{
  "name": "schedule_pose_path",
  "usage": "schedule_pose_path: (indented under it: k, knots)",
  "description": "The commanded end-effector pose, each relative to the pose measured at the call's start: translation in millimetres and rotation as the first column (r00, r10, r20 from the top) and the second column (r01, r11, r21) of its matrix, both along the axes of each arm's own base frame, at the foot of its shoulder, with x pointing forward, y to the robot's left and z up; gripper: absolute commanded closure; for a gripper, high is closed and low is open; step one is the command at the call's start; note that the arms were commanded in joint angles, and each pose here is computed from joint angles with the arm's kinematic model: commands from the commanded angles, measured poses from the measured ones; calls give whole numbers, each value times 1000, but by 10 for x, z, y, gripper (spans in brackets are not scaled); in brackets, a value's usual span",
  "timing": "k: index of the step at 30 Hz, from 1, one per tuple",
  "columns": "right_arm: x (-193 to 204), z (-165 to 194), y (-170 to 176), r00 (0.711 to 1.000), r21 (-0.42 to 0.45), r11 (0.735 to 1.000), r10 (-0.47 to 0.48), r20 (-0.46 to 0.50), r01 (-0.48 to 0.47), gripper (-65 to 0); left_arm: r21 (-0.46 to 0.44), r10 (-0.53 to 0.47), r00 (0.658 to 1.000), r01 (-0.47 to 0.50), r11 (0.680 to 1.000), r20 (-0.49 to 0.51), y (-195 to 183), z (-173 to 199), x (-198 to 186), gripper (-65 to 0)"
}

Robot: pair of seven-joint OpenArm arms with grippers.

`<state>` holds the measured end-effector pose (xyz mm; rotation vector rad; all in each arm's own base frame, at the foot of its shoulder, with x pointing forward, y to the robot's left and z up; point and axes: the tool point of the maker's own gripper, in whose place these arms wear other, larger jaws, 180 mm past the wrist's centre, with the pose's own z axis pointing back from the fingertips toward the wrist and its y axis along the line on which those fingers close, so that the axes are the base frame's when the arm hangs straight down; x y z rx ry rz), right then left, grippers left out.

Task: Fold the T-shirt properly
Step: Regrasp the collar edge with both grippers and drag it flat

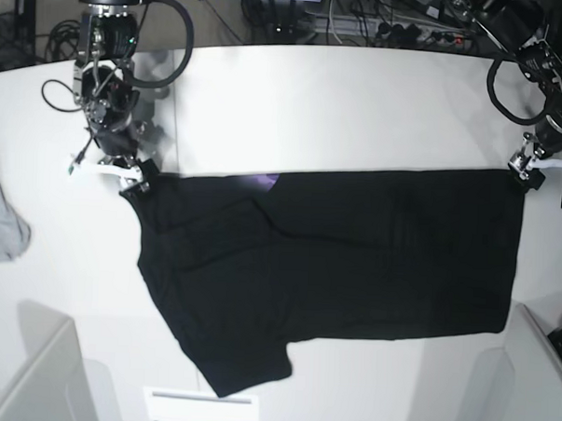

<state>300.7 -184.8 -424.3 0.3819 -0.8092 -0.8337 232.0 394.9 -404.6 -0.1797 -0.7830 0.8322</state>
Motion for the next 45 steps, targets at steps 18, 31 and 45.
schedule_pose_path:
  k: [18, 31, 45]
  knots:
    - [89, -165, -17, 999, 5, 1000, 7, -36, -6, -240, -46, -66, 991, 61, 997, -119, -169, -347, 194, 0]
    - [-203, -52, -68, 999, -28, 999, 27, -26, -27, 0, 73, -161, 963, 181, 981, -215, -90, -265, -44, 0]
    - [-800, 105, -287, 999, -86, 996, 3, -49, -7, 0, 198, -198, 936, 262, 945, -292, -49, -47, -543, 0]
